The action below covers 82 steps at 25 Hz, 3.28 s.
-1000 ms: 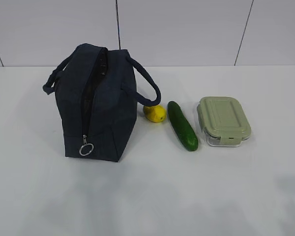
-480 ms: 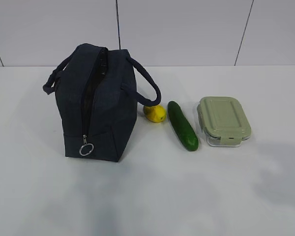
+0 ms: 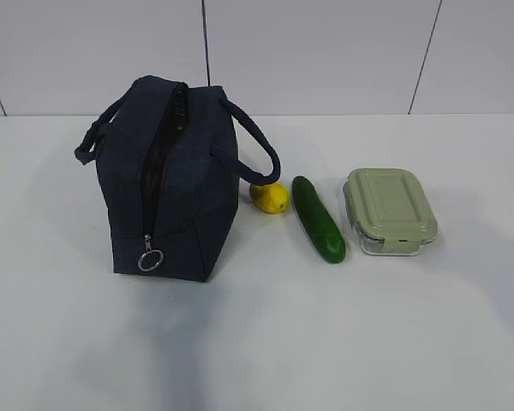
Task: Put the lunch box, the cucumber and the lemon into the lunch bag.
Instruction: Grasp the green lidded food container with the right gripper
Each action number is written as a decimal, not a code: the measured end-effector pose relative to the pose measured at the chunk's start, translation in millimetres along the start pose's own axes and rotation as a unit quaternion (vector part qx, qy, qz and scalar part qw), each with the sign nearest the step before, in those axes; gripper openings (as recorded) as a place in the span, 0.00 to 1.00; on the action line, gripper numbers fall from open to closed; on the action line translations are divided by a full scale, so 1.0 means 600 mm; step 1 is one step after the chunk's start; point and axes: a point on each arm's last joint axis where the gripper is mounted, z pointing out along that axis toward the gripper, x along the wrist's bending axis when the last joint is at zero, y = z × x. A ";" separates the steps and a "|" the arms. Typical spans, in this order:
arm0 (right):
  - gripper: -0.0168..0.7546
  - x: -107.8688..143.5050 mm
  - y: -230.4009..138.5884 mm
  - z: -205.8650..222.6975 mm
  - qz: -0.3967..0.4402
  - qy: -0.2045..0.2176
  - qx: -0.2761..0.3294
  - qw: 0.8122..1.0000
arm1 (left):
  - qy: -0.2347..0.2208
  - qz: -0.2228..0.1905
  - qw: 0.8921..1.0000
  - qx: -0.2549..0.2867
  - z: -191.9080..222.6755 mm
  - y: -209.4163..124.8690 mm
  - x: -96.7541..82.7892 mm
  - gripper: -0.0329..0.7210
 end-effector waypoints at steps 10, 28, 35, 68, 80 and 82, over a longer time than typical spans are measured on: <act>0.75 0.012 0.109 0.059 -0.026 0.071 0.021 0.997 | 0.000 0.000 1.000 0.000 0.000 0.000 0.000 0.54; 0.75 0.015 0.226 0.251 -0.012 0.259 0.147 0.955 | 0.000 0.000 1.000 0.000 0.000 0.000 0.000 0.54; 0.75 -0.071 0.222 0.330 0.081 0.310 0.137 0.937 | 0.000 0.000 1.000 0.000 0.000 0.000 0.000 0.54; 0.75 -0.230 0.029 0.575 0.196 0.281 0.251 0.905 | 0.000 0.000 1.000 0.000 0.000 0.000 0.000 0.53; 0.75 -0.238 0.034 0.585 0.197 0.254 0.222 0.921 | 0.000 0.000 1.000 0.000 0.000 0.000 0.000 0.53; 0.75 -0.238 0.034 0.588 0.202 0.258 0.215 0.920 | 0.000 0.000 1.000 0.000 0.000 0.000 0.000 0.53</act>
